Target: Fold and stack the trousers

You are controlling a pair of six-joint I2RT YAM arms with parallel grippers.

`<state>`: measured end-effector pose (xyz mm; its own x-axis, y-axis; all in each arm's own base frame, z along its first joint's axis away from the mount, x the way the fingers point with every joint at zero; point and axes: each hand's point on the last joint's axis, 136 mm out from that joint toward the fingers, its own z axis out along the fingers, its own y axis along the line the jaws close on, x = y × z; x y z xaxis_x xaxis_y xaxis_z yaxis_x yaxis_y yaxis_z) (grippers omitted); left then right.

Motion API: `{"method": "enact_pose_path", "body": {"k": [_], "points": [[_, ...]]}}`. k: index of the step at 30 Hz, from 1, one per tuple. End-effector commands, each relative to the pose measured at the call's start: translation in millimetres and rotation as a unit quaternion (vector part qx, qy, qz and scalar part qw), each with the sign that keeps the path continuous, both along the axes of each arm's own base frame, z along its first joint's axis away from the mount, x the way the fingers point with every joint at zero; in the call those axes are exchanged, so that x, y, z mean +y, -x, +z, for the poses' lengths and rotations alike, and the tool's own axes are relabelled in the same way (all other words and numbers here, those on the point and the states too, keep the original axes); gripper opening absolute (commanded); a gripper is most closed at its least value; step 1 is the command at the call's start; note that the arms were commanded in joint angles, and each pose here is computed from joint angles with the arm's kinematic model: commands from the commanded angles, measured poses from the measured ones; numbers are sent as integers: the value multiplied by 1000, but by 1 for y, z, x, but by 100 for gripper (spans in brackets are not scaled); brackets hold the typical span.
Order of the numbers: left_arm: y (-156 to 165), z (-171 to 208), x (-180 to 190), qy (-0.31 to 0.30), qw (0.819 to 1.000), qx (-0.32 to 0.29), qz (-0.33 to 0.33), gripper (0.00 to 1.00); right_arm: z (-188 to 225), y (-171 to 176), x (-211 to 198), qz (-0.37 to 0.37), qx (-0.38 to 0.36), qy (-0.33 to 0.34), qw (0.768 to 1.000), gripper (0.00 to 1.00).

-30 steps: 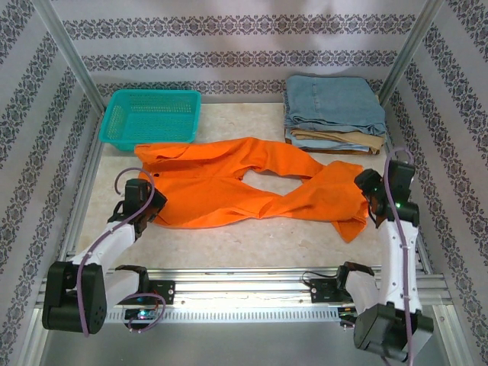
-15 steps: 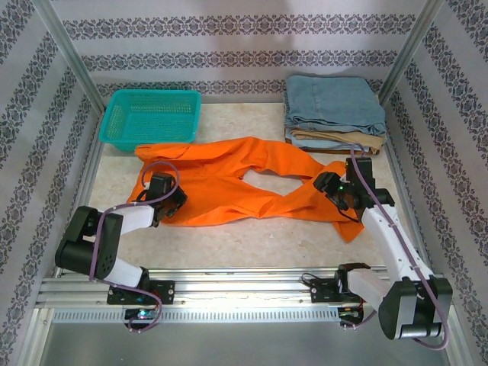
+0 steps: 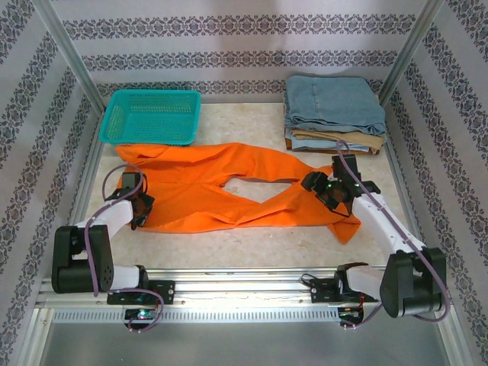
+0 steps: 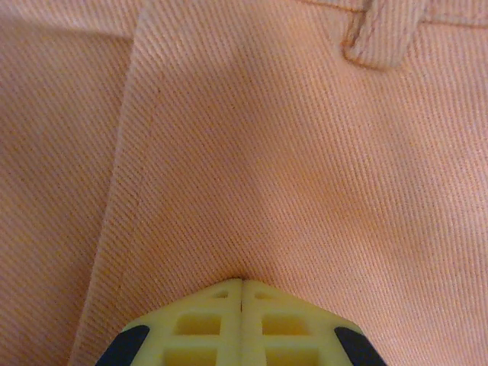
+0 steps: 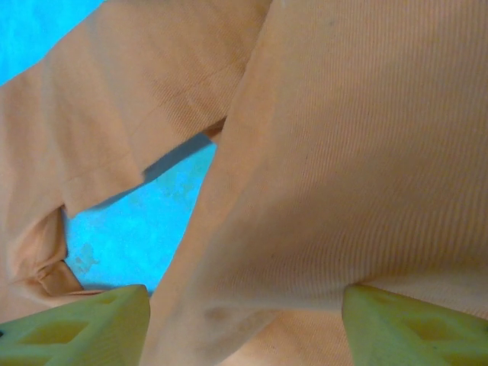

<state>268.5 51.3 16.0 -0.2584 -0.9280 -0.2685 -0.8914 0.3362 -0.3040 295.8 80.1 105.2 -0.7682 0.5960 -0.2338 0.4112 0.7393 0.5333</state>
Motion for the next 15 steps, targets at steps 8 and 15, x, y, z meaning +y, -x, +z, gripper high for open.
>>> {"method": "enact_pose_path", "body": {"k": [8, 15], "points": [[62, 8, 6, -26, 998, 59, 1, 0, -23, -22, 42, 43, 68, -61, 995, 40], [57, 52, 5, -41, 999, -8, -23, 0, 15, -19, 38, 54, 16, -53, 997, 0]]}}
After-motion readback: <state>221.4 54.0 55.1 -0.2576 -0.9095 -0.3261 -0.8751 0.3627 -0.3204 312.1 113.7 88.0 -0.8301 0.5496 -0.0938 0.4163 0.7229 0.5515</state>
